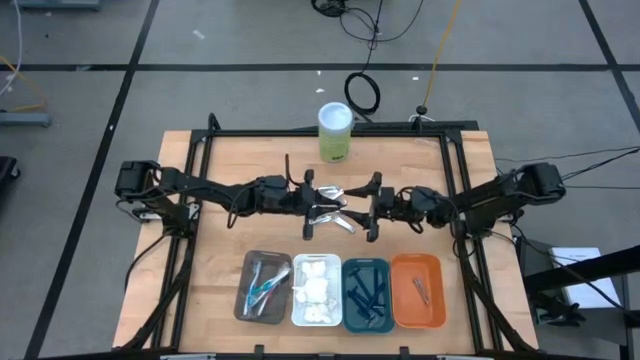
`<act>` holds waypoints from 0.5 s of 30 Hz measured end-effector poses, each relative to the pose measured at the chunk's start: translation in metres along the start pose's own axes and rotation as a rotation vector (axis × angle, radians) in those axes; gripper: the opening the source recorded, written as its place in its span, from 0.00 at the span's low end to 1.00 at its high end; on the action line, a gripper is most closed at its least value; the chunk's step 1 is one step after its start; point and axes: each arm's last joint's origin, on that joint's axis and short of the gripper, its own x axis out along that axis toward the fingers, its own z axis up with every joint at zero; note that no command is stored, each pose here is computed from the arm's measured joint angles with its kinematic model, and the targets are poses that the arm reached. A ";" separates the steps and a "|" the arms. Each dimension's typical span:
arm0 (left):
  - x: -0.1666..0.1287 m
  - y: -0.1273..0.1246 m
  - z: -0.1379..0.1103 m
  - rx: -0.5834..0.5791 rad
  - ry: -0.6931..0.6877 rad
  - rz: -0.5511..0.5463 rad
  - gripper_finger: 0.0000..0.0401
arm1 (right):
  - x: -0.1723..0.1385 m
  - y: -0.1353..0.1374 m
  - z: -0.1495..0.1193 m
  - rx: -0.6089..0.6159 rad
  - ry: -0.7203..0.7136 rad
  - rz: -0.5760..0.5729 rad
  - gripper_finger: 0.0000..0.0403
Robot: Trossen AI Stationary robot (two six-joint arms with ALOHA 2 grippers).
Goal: Pick & Place Travel size toiletries
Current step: Put the silver nail cutter into the orange bin
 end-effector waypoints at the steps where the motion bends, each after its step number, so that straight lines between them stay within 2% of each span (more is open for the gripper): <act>1: 0.000 0.000 0.000 0.000 -0.002 -0.001 0.04 | 0.003 0.000 0.002 -0.009 -0.006 -0.001 0.62; 8: 0.000 -0.001 0.000 -0.001 -0.001 -0.025 0.04 | 0.013 0.000 -0.006 -0.029 0.037 -0.008 0.56; 12: 0.000 -0.001 0.000 -0.002 0.003 -0.026 0.04 | 0.014 0.000 -0.009 -0.034 0.044 -0.006 0.46; 15: 0.000 -0.001 0.000 -0.001 0.002 -0.024 0.04 | 0.014 0.000 -0.009 -0.036 0.043 -0.005 0.34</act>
